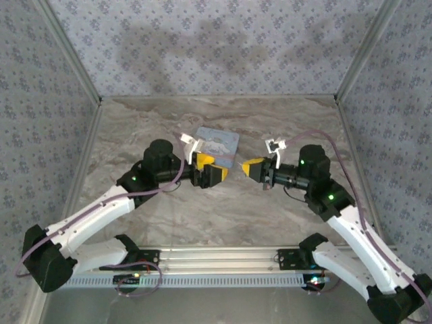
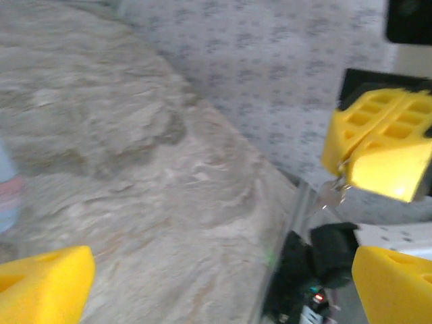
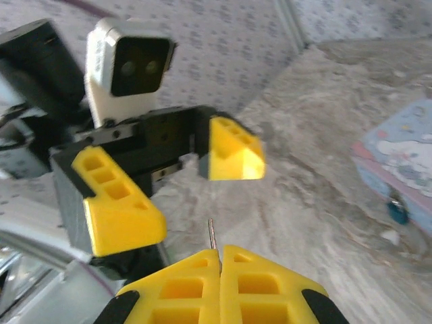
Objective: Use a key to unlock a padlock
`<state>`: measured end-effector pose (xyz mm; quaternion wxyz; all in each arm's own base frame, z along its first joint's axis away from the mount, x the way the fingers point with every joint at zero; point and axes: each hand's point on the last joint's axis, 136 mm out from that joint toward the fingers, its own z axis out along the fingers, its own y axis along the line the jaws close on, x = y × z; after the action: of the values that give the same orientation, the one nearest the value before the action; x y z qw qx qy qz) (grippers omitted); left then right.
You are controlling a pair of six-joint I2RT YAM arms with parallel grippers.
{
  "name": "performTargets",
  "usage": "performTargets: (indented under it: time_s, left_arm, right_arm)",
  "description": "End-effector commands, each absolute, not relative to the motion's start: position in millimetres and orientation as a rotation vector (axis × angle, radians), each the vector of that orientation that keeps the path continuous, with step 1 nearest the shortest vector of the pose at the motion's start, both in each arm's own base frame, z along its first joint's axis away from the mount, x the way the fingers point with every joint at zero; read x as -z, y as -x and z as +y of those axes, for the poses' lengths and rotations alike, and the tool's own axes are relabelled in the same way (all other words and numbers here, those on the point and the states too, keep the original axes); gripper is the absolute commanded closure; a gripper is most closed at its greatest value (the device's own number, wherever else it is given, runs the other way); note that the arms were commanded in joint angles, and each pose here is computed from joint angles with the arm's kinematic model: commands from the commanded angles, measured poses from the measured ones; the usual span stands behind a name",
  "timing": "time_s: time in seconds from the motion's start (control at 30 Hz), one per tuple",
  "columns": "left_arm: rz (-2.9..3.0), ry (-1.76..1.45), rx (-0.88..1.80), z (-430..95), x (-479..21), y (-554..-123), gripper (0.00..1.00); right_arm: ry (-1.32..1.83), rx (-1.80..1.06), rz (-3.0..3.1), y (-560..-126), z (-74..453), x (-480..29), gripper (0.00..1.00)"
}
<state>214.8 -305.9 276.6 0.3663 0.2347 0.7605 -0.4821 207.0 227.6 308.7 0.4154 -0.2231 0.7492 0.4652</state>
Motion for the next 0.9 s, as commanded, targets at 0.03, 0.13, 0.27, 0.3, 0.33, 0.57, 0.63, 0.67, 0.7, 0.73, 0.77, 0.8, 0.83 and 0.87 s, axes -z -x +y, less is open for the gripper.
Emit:
performTargets:
  time_s: [0.03, 0.13, 0.27, 0.3, 0.33, 0.57, 0.63, 0.67, 0.7, 0.73, 0.77, 0.8, 0.83, 0.87]
  left_arm:
    - [2.019, -0.373, 1.016, -279, -240, -250, 0.02]
    - [2.08, -0.332, 0.935, -272, -202, -258, 0.02]
    - [2.089, -0.293, 0.88, -267, -163, -268, 0.02]
    - [2.105, -0.28, 0.858, -265, -154, -272, 0.02]
    - [2.141, -0.254, 0.828, -262, -142, -277, 0.02]
    - [2.158, -0.199, 0.828, -260, -99, -306, 0.02]
    - [2.159, -0.199, 0.861, -261, -94, -312, 0.02]
    - [2.162, -0.2, 0.868, -263, -91, -315, 0.02]
    - [2.166, -0.209, 0.866, -264, -89, -317, 0.02]
    - [2.171, -0.227, 0.858, -266, -86, -319, 0.02]
    - [2.177, -0.249, 0.855, -269, -82, -319, 0.02]
    - [2.182, -0.263, 0.851, -271, -79, -321, 0.02]
    - [2.189, -0.273, 0.835, -272, -75, -322, 0.02]
    - [2.185, -0.277, 0.816, -272, -72, -325, 0.02]
  right_arm:
    - [0.48, -0.938, 1.974, -254, 220, -279, 1.0]
    - [0.445, -0.807, 2.04, -290, 220, -260, 1.0]
    - [0.398, -0.681, 2.104, -337, 226, -241, 1.0]
    - [0.394, -0.656, 2.115, -347, 228, -237, 1.0]
    - [0.387, -0.627, 2.131, -359, 230, -231, 1.0]
    - [0.331, -0.459, 2.201, -444, 235, -202, 1.0]
    - [0.324, -0.427, 2.216, -464, 237, -195, 1.0]
    - [0.326, -0.407, 2.228, -473, 238, -191, 1.0]
    - [0.324, -0.388, 2.241, -480, 239, -186, 1.0]
    - [0.323, -0.373, 2.248, -489, 241, -184, 1.0]
    - [0.318, -0.36, 2.258, -498, 242, -180, 1.0]
    - [0.314, -0.347, 2.267, -504, 243, -176, 1.0]
    - [0.311, -0.334, 2.284, -511, 243, -169, 1.0]
    - [0.311, -0.328, 2.293, -516, 246, -164, 1.0]
